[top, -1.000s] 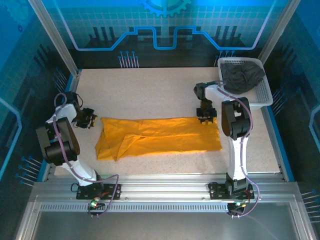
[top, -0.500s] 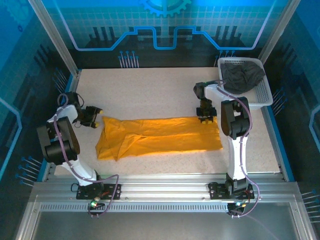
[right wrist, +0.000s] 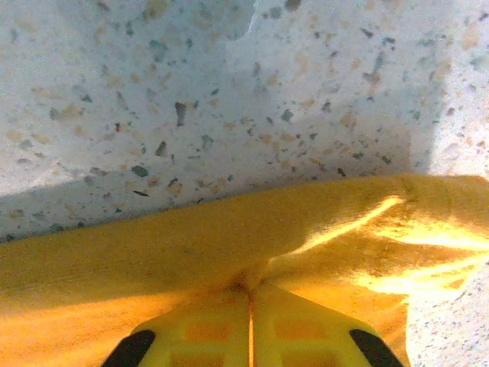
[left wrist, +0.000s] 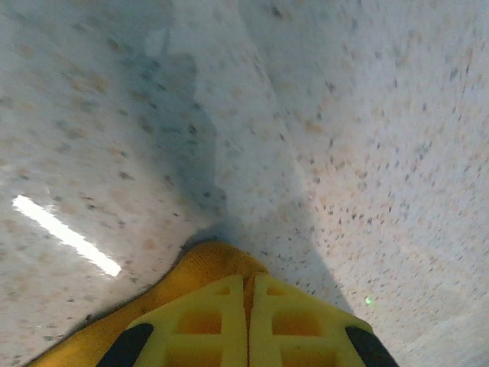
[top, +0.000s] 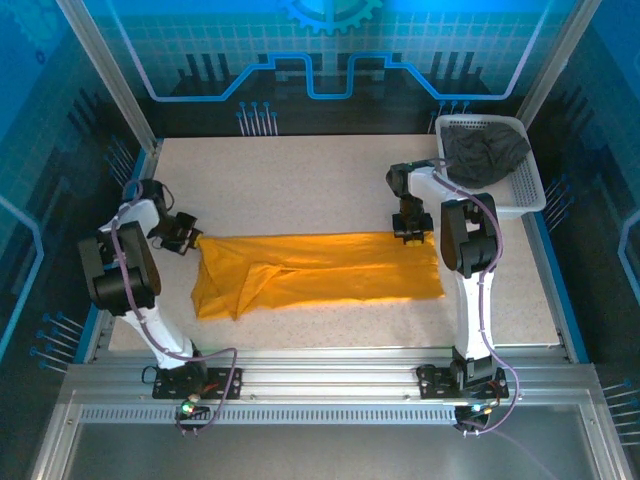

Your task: Fold and stack the t-shirts

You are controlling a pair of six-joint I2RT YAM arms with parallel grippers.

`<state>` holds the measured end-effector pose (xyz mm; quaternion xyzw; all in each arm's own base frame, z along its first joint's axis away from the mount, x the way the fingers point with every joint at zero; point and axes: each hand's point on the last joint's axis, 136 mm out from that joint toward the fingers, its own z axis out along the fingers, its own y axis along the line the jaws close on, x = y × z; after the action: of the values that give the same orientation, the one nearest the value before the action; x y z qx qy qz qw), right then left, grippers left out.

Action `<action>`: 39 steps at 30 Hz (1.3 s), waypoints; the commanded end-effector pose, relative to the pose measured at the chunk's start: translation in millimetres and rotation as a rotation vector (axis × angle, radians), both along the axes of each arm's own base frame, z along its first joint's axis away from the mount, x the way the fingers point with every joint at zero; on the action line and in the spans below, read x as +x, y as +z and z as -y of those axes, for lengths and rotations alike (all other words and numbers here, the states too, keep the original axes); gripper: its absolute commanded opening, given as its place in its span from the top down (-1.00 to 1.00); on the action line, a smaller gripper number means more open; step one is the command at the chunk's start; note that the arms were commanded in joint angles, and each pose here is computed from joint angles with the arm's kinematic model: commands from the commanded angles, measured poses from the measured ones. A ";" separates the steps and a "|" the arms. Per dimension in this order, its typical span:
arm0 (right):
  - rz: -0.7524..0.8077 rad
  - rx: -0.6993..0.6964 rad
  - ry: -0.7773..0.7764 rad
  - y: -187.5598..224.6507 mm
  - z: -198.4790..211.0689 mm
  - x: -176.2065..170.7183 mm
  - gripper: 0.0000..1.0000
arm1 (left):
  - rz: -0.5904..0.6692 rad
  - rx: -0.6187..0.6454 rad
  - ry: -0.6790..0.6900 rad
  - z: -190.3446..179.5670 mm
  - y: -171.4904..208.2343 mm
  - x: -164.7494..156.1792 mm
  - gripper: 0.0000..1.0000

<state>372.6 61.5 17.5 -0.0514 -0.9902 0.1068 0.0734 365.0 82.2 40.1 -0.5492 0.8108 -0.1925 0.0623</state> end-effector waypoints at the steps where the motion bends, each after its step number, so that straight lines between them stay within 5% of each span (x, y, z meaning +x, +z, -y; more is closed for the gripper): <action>1: -0.026 -0.038 0.007 -18.7 6.1 2.4 0.90 | 0.003 0.016 0.090 -19.9 11.6 1.5 1.00; 4: -0.027 -0.035 0.012 -18.6 5.9 3.8 0.93 | -0.002 -0.022 0.141 -20.2 8.2 1.1 1.00; 6: -0.022 -0.029 0.017 -17.9 4.9 5.4 0.93 | 0.009 -0.063 0.157 -15.3 6.0 3.7 0.60; 9: 0.006 0.004 0.035 -14.5 -0.8 11.0 0.90 | 0.018 -0.106 0.154 -8.3 5.7 6.3 0.49; 15: 0.112 0.053 0.108 19.6 -12.6 33.4 0.59 | 0.051 0.087 0.103 -18.2 53.2 -17.0 0.18; 19: 0.263 0.118 0.122 73.4 -25.5 47.9 0.25 | 0.137 0.167 -0.089 26.2 85.6 -31.6 0.13; 25: 0.484 0.400 0.179 141.8 -84.9 40.7 0.00 | 0.213 0.095 -0.511 146.3 52.5 -57.1 0.04; 32: 0.486 0.563 0.278 161.6 -139.5 -0.8 0.00 | 0.158 0.124 -0.709 162.5 21.0 -62.6 -0.01; 39: 0.439 0.600 0.262 147.0 -148.1 -25.7 0.01 | 0.148 0.124 -0.815 182.4 2.4 -66.6 -0.04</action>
<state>353.5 202.4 153.9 0.0815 -0.9733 -0.1661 -0.1356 295.8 -91.6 47.3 -0.2013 0.9582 -0.1914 0.0681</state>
